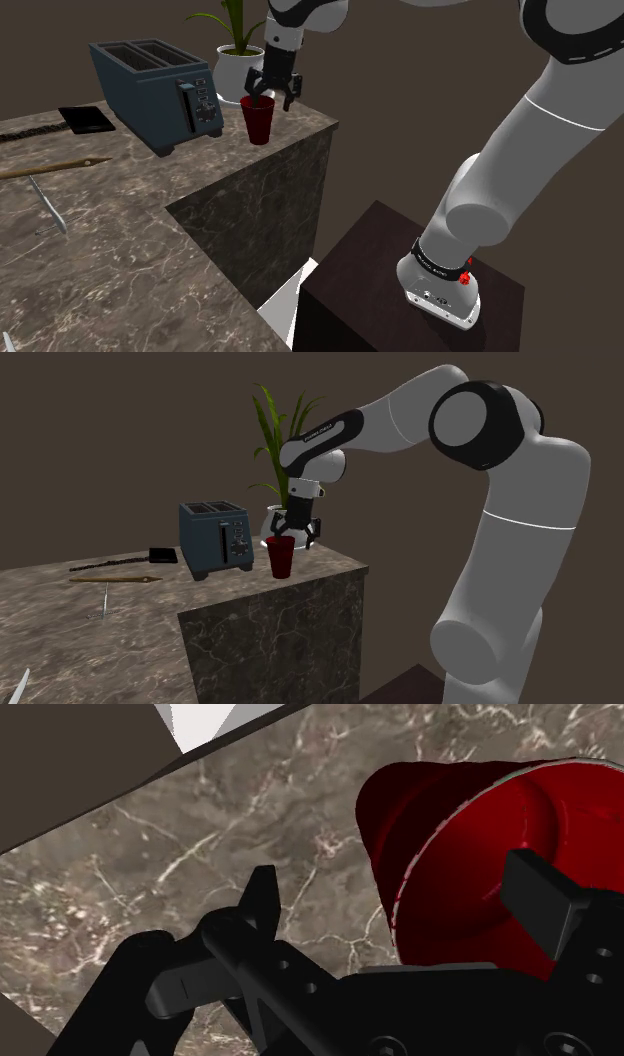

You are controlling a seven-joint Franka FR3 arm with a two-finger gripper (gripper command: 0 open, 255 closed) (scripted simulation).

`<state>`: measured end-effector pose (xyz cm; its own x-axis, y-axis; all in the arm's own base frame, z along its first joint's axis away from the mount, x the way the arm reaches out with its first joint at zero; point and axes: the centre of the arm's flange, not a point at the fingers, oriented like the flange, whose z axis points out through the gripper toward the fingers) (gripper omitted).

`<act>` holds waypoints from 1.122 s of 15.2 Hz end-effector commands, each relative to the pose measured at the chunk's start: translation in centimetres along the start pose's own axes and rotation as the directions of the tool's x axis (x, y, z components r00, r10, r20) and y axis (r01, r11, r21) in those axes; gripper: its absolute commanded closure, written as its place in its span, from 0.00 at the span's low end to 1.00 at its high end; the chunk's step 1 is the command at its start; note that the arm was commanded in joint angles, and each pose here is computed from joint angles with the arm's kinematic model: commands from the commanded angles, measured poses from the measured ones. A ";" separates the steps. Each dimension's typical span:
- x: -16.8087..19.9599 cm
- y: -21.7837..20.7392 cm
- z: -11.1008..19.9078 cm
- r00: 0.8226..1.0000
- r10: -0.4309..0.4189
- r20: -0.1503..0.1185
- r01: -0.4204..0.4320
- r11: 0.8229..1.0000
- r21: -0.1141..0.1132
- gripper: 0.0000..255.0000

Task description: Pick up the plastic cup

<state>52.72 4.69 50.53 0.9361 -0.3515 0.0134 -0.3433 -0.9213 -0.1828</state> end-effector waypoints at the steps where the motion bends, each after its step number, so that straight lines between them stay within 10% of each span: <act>1: 0.0 0.1 0.4 1.000 0.000 0.000 0.000 1.000 0.000 0.00; 2: 0.0 0.1 0.3 1.000 0.000 0.000 0.000 1.000 0.000 1.00; 17: 0.1 -0.4 -2.7 1.000 0.000 0.000 0.000 1.000 0.000 1.00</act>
<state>52.77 4.59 52.64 0.9361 -0.3515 0.0138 -0.3432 -0.9213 -0.1830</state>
